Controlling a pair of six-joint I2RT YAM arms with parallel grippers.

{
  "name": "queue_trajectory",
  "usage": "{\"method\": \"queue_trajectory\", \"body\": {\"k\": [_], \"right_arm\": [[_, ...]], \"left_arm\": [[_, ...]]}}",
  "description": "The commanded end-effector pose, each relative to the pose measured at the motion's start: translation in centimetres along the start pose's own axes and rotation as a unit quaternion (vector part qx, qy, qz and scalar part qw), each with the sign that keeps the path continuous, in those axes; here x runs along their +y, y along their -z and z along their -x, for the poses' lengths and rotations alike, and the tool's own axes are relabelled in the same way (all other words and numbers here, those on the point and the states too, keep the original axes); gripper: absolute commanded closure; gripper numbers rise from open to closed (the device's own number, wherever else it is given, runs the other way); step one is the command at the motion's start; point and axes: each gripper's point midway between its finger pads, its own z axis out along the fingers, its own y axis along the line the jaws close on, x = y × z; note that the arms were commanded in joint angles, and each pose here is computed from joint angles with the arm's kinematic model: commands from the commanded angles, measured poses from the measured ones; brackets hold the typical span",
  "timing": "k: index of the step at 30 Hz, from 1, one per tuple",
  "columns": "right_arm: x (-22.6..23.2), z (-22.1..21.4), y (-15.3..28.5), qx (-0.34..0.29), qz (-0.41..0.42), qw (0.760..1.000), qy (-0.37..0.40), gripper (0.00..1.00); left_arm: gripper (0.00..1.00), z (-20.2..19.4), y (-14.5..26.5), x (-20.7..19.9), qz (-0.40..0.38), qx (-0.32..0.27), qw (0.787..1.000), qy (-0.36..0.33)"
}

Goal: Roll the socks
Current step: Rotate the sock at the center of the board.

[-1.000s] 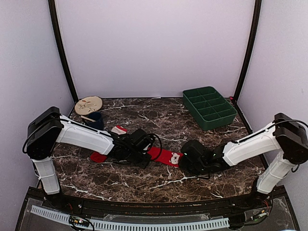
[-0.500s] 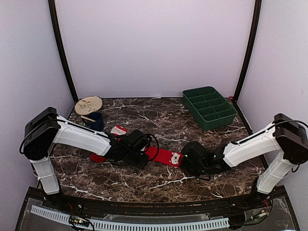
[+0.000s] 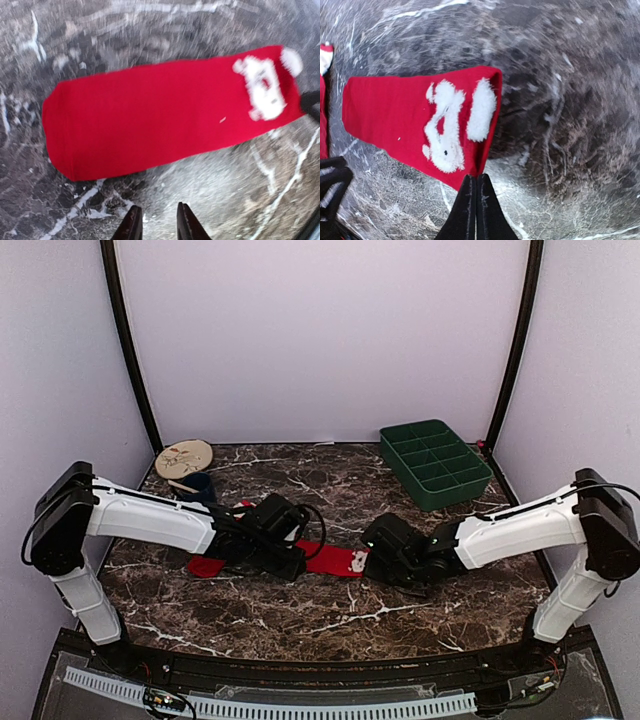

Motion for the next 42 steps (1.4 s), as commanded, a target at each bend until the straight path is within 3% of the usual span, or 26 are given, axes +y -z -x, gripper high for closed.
{"method": "queue_trajectory", "body": {"k": [1,14,19,23,31,42], "right_arm": [[-0.2,0.7,0.1,-0.009,-0.048,0.995,0.084,1.0],[-0.8,1.4,0.2,-0.029,-0.128,0.976,0.176,1.0],[-0.4,1.7,0.2,-0.04,-0.14,0.963,0.226,1.0],[-0.1,1.7,0.3,-0.041,-0.132,0.954,0.267,1.0],[1.0,1.7,0.3,-0.041,-0.13,0.929,0.343,1.0],[3.4,-0.2,-0.9,-0.006,-0.15,0.933,0.327,1.0]], "left_arm": [[0.7,4.1,3.3,-2.1,-0.059,-0.04,0.997,0.025],[0.66,7.2,2.1,-6.6,-0.219,-0.004,0.973,0.08],[0.55,8.3,0.8,-7.4,-0.269,0.027,0.958,0.098],[0.46,9.1,0.2,-7.5,-0.285,0.039,0.952,0.108],[0.43,9.6,-0.4,-7.5,-0.319,0.059,0.936,0.137],[0.43,6.9,-0.7,-7.2,-0.322,0.093,0.929,0.159]]}}
